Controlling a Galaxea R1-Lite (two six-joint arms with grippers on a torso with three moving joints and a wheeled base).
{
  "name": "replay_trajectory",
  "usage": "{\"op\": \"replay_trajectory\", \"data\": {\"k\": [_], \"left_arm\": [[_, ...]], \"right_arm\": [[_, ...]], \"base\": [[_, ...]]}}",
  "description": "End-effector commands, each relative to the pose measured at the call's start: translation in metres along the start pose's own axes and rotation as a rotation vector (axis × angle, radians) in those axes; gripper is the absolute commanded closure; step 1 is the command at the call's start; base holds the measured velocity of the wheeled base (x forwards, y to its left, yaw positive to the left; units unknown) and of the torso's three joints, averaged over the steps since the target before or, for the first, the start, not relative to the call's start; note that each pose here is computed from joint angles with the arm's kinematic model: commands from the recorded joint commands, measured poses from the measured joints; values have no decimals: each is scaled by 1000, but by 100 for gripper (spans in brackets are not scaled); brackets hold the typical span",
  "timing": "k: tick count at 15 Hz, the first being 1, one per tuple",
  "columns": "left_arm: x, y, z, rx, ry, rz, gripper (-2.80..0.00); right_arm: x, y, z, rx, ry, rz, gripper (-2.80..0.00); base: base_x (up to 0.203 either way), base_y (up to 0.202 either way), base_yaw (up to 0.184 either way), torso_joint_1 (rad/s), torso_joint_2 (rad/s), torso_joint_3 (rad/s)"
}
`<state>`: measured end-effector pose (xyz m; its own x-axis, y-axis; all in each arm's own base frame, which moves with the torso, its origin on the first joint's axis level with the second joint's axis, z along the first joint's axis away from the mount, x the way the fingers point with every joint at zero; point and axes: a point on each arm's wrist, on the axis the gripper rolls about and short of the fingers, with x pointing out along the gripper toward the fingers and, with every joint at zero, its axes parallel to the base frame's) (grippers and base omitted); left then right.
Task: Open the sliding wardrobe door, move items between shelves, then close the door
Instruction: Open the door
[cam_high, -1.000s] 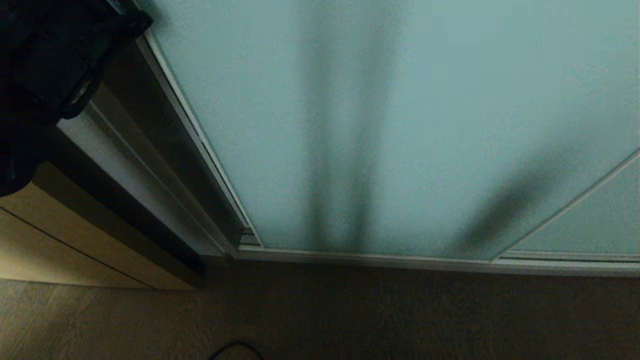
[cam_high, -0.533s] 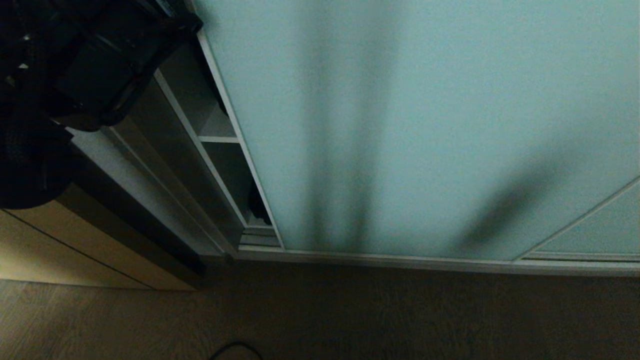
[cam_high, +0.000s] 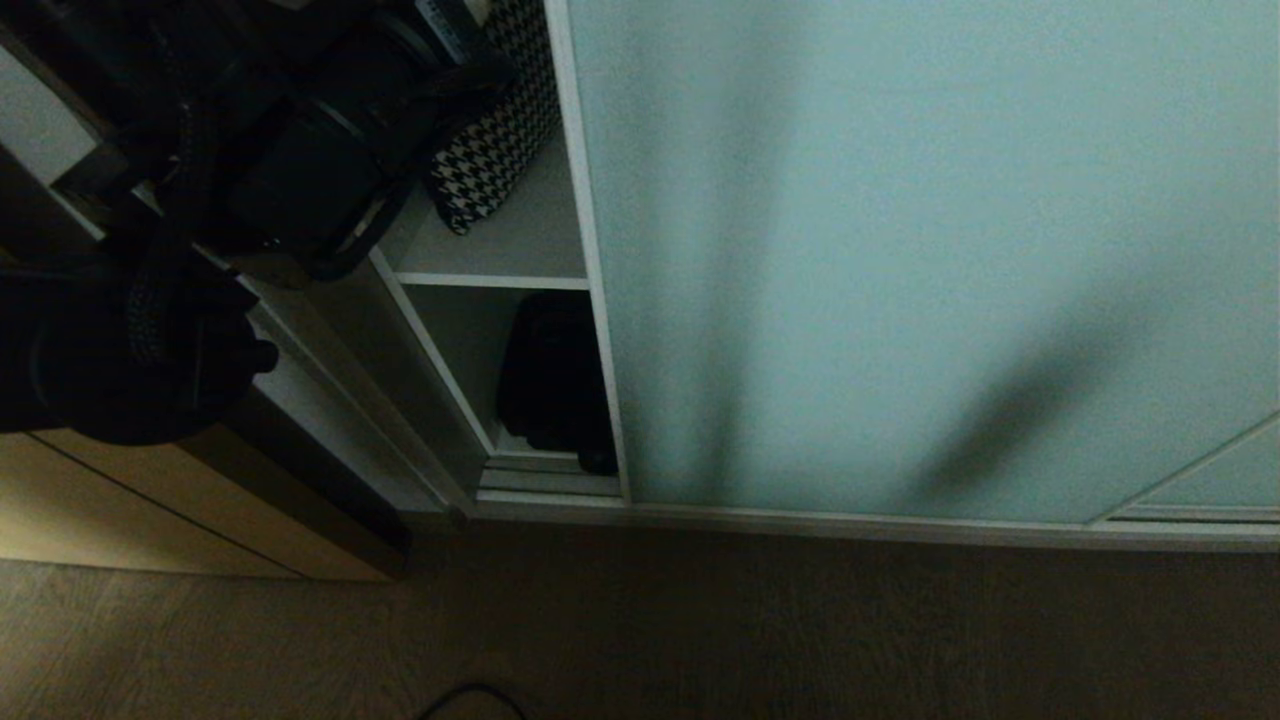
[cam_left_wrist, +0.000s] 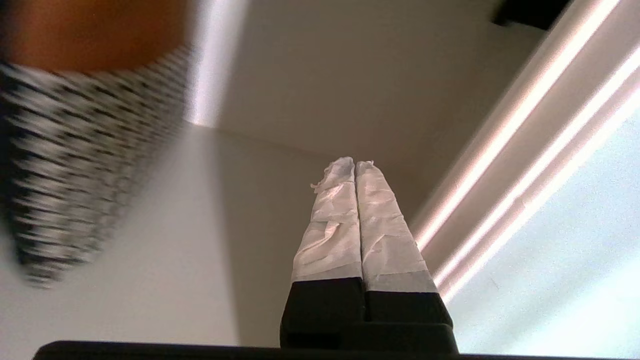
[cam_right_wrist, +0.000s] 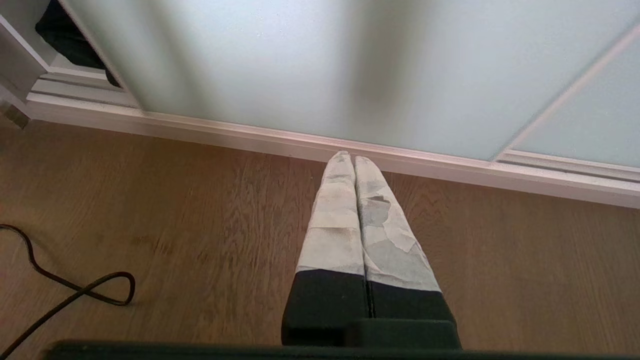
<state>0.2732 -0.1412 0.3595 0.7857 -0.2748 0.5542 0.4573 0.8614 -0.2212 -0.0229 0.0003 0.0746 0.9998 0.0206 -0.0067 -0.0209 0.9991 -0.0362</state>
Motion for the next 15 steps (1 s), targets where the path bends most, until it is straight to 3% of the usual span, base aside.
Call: {"op": "replay_trajectory", "data": {"k": [1,7,12,15], "left_arm": [[1,-13,-12,-26,24,-33,0],[2,-45,-45,-74,80,-123,0],[1,-54,-22,-116,29,-148,0],[4,-73,-36,-136,58,-185,0]], "right_arm": [[0,0,0,-1,-1,1,0],[0,0,0,-1,1,1,0],[0,0,0,-1,-1,1,0],[0,0,0,-1,1,1,0]], "base": [[0,0,0,0,0,0],[0,0,0,0,0,0],[0,0,0,0,0,0],[0,0,0,0,0,0]]}}
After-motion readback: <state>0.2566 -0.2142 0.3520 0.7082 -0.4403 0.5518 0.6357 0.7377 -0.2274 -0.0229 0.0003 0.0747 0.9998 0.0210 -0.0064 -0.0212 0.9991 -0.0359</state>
